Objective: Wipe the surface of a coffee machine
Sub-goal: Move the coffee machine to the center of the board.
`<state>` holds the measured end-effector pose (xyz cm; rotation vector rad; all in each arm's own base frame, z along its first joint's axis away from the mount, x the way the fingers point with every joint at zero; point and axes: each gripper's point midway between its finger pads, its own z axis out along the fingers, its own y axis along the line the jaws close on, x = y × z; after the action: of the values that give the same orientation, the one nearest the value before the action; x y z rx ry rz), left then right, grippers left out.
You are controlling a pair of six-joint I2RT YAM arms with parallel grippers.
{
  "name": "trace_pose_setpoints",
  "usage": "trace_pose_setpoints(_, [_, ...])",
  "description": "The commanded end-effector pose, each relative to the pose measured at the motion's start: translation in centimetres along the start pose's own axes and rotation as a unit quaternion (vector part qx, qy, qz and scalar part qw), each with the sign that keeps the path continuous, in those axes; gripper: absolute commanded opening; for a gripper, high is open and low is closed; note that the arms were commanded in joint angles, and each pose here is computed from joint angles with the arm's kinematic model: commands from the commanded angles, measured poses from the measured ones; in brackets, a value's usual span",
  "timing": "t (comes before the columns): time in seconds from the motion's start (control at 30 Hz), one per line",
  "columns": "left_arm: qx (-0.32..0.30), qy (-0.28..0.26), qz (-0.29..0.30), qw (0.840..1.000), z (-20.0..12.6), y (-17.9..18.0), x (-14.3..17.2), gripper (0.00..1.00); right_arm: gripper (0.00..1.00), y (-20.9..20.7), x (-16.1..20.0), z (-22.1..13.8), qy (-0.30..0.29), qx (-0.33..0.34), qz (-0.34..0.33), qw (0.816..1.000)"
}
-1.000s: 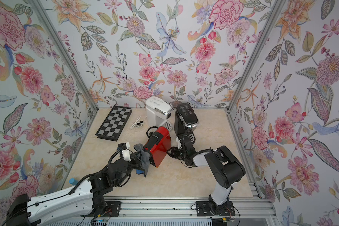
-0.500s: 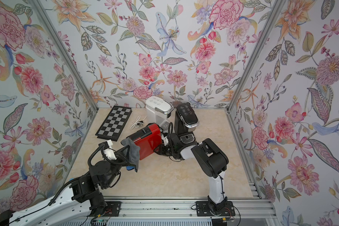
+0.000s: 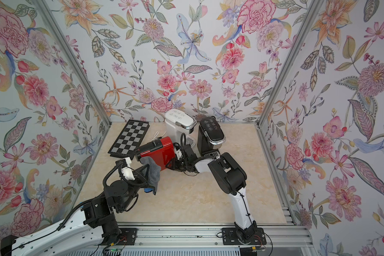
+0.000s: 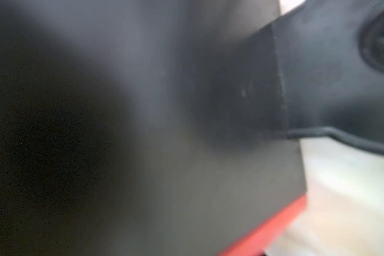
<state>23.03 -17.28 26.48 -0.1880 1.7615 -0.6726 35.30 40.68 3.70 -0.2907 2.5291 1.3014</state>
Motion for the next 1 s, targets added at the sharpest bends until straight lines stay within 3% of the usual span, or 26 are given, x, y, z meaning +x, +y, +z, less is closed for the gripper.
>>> trace_pose_setpoints(0.0, [0.032,-0.019,-0.008,0.999,-0.1,-2.3,-1.8,0.0,0.45,1.2,-2.9,1.2,-0.031,-0.005,-0.062,0.998])
trace_pose_setpoints(0.27, [0.064,-0.005,0.016,0.998,1.0,-5.5,-1.2,0.0,0.45,2.7,-3.7,1.0,-0.017,-0.019,-0.083,0.996])
trace_pose_setpoints(0.47, [0.104,0.015,0.041,0.994,2.6,-8.7,0.1,0.0,0.46,4.4,-4.6,-6.6,-0.069,-0.005,-0.107,0.992])
trace_pose_setpoints(0.63, [0.093,0.018,0.039,0.995,4.5,-8.3,0.7,0.0,0.51,5.1,-3.6,-13.9,-0.113,-0.001,-0.11,0.987])
trace_pose_setpoints(0.83, [0.136,0.034,0.012,0.99,6.9,-8.7,1.4,0.0,0.65,5.5,-0.3,-21.2,-0.148,-0.042,-0.105,0.982])
trace_pose_setpoints(0.97, [0.176,0.041,0.006,0.984,7.8,-10.5,1.4,0.0,0.81,8.4,1.9,-23.9,-0.143,-0.105,-0.124,0.976])
